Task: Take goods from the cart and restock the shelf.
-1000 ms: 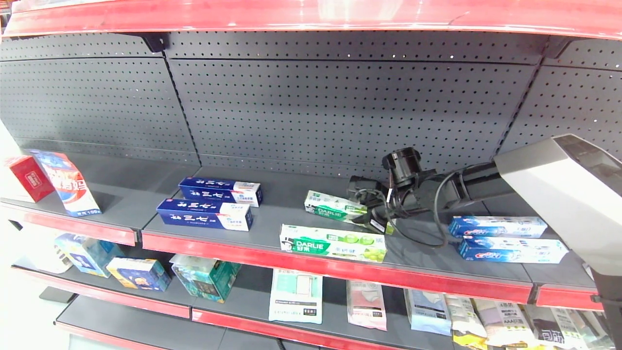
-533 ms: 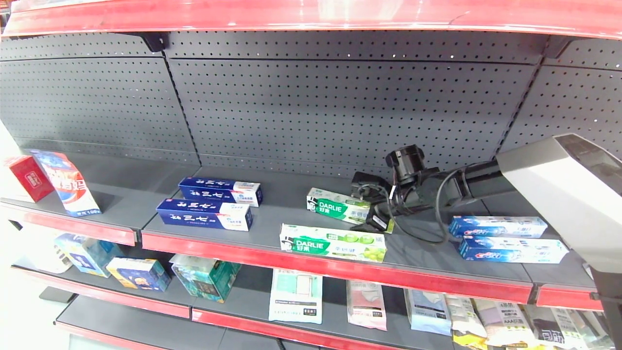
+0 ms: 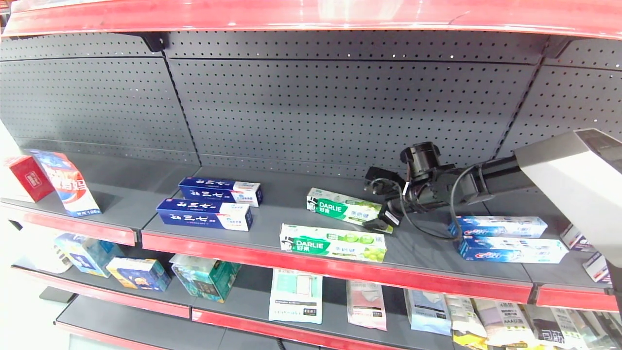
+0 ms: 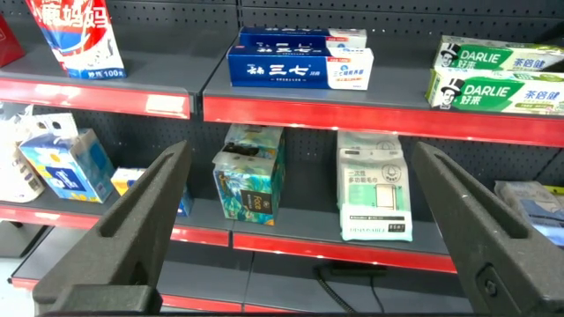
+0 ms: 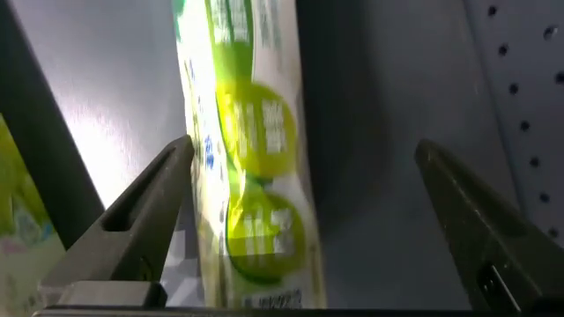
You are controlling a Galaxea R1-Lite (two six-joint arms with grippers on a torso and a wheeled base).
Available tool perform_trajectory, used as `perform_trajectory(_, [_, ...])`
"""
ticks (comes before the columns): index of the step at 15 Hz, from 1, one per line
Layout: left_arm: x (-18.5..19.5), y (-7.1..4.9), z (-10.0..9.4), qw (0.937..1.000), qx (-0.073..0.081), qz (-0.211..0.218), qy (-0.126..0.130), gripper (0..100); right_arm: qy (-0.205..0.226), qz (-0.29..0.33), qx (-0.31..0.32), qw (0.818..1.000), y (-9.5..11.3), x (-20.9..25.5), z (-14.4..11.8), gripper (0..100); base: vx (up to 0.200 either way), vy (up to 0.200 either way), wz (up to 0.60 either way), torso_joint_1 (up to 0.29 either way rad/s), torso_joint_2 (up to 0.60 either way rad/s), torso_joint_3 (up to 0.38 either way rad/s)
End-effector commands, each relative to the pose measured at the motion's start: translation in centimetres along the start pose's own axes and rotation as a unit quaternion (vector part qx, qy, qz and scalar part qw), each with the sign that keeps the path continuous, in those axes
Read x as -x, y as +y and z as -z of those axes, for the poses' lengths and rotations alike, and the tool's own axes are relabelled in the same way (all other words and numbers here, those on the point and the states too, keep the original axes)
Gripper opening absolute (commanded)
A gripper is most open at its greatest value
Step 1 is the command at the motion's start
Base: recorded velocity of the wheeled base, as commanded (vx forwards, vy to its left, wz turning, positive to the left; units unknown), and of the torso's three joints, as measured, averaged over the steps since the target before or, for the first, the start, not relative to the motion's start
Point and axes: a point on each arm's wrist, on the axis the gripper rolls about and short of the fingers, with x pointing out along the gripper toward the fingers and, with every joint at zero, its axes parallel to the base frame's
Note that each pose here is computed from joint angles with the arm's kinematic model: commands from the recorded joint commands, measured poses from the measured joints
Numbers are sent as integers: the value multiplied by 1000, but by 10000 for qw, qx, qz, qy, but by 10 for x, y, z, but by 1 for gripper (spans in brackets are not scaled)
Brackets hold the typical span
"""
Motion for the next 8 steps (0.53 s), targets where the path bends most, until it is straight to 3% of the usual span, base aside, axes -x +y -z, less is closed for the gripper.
perform_trajectory(1, [0,0,0,10000,2,-2,6,100,61,67,-12,10000,-1,2,2,100,0,0,0,0,0,0])
perform_trajectory(8, [0,0,0,10000,2,-2,6,100,153,146,-105,9997,-3,1,5,100,0,0,0,0,0,0])
